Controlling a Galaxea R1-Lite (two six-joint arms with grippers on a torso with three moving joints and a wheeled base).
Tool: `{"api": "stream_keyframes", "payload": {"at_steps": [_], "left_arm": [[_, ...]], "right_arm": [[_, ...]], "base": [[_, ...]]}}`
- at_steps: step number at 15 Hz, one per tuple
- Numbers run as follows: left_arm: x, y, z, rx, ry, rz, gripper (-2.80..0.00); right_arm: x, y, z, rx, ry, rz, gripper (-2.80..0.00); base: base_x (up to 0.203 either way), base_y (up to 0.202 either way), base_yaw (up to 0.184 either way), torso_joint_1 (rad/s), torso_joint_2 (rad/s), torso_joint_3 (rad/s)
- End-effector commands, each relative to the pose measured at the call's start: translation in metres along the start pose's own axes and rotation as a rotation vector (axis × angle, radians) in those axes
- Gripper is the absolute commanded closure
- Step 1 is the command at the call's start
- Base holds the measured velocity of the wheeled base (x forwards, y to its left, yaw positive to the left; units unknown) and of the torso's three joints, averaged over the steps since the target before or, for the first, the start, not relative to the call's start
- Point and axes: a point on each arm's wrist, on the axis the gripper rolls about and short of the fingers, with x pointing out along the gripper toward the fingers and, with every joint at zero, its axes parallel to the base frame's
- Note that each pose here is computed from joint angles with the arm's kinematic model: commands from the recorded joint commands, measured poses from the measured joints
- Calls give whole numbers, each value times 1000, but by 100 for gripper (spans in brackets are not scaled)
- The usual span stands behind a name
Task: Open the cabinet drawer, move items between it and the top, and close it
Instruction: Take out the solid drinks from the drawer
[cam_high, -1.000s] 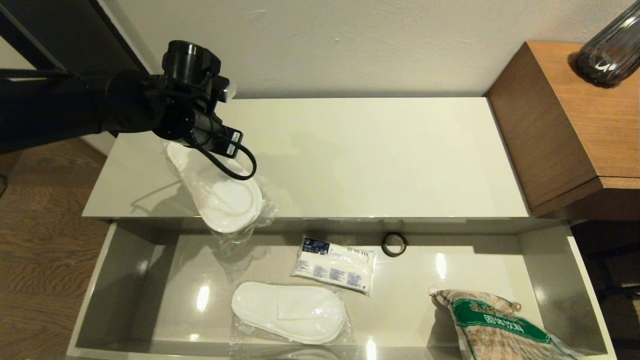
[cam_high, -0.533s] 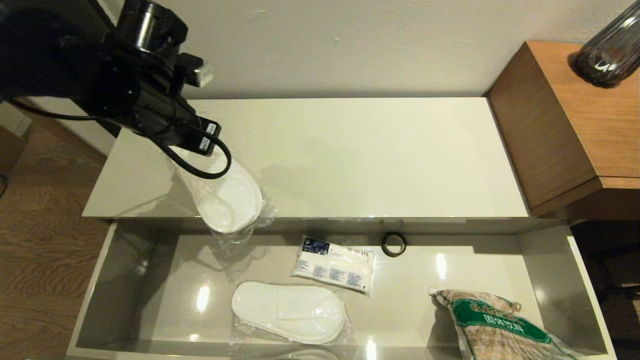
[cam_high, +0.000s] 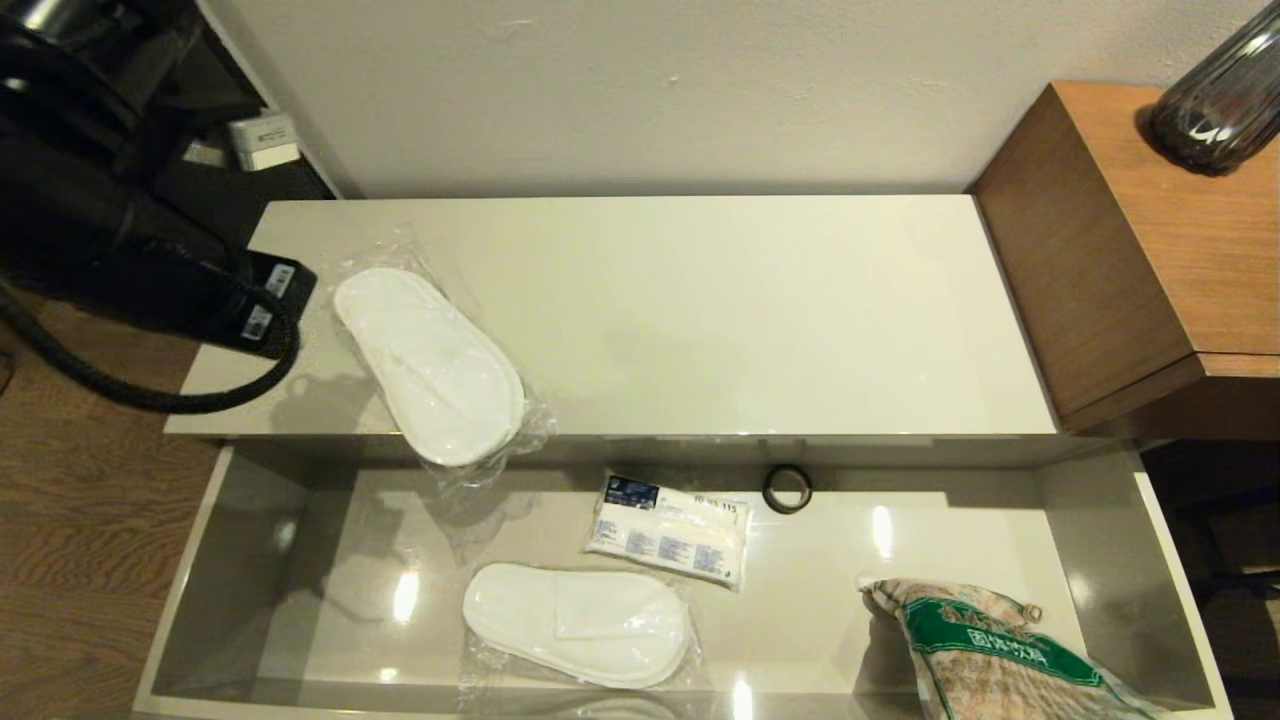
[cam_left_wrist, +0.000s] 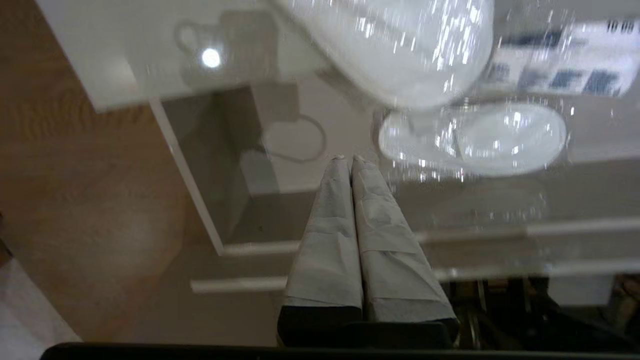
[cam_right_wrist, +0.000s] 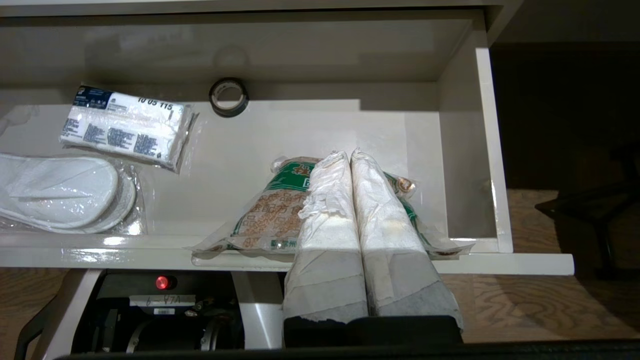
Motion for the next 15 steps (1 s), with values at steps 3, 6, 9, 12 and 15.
{"api": "stream_keyframes", "payload": {"at_steps": [3, 6, 9, 12, 15], "left_arm": [[-46, 14, -45, -27, -13, -10, 0], [-71, 21, -90, -38, -14, -24, 0], [-95, 27, -137, -95, -45, -61, 0], [-122, 33, -175, -259, -123, -91, 0], [-150, 40, -204, -381, -247, -27, 0]], "right_arm": [[0, 0, 0, -1, 1, 1, 0], [0, 0, 0, 1, 1, 1, 0], [0, 0, 0, 0, 1, 1, 0], [0, 0, 0, -1, 1, 1, 0], [0, 0, 0, 0, 1, 1, 0]], "base": [[0, 0, 0, 0, 0, 0], [0, 0, 0, 0, 0, 0], [0, 0, 0, 0, 0, 0], [0, 0, 0, 0, 0, 0], [0, 0, 0, 0, 0, 0]]}}
